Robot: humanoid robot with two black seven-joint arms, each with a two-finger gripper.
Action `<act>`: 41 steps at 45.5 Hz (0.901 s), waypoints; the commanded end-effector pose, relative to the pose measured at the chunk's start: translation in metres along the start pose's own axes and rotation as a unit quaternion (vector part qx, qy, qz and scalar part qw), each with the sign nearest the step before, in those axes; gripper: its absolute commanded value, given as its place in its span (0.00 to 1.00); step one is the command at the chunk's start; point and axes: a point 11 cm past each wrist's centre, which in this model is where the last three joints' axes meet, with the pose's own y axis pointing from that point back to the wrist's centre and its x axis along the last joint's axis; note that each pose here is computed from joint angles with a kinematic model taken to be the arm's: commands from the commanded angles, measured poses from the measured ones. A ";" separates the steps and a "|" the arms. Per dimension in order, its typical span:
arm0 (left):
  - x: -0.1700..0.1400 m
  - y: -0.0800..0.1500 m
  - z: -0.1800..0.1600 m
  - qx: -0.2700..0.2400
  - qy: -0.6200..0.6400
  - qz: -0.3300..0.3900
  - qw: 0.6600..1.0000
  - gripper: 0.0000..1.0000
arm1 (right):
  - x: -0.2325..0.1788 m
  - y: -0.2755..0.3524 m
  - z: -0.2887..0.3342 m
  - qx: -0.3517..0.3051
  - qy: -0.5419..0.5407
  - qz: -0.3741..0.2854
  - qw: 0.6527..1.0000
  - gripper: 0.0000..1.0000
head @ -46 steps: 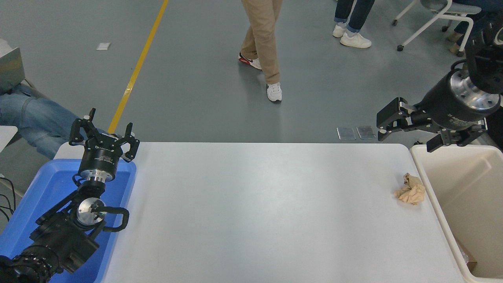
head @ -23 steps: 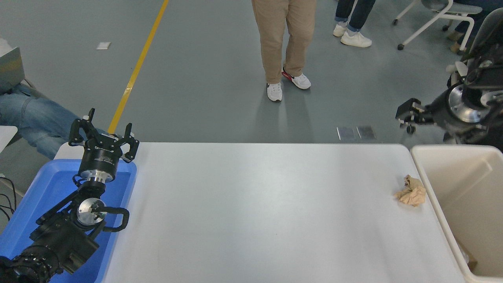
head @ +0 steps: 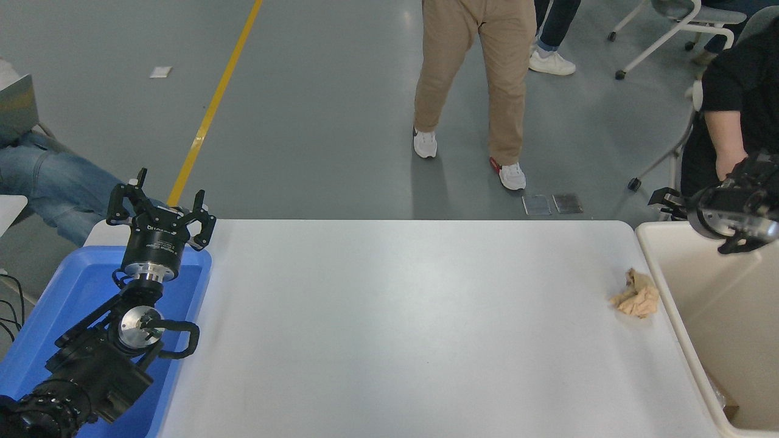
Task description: Pick up paper ball place in dustbin
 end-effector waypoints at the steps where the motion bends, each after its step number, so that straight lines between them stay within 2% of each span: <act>1: 0.000 0.000 0.000 0.001 0.000 0.000 1.000 0.99 | -0.050 -0.031 0.022 -0.009 -0.068 -0.018 0.997 1.00; 23: 0.000 0.000 0.000 0.001 0.000 0.000 1.000 0.99 | -0.092 -0.048 0.030 -0.005 -0.146 -0.048 0.988 1.00; 41: 0.000 0.000 0.000 0.001 0.000 0.000 1.000 0.99 | -0.086 -0.046 0.022 0.002 -0.151 -0.033 0.988 1.00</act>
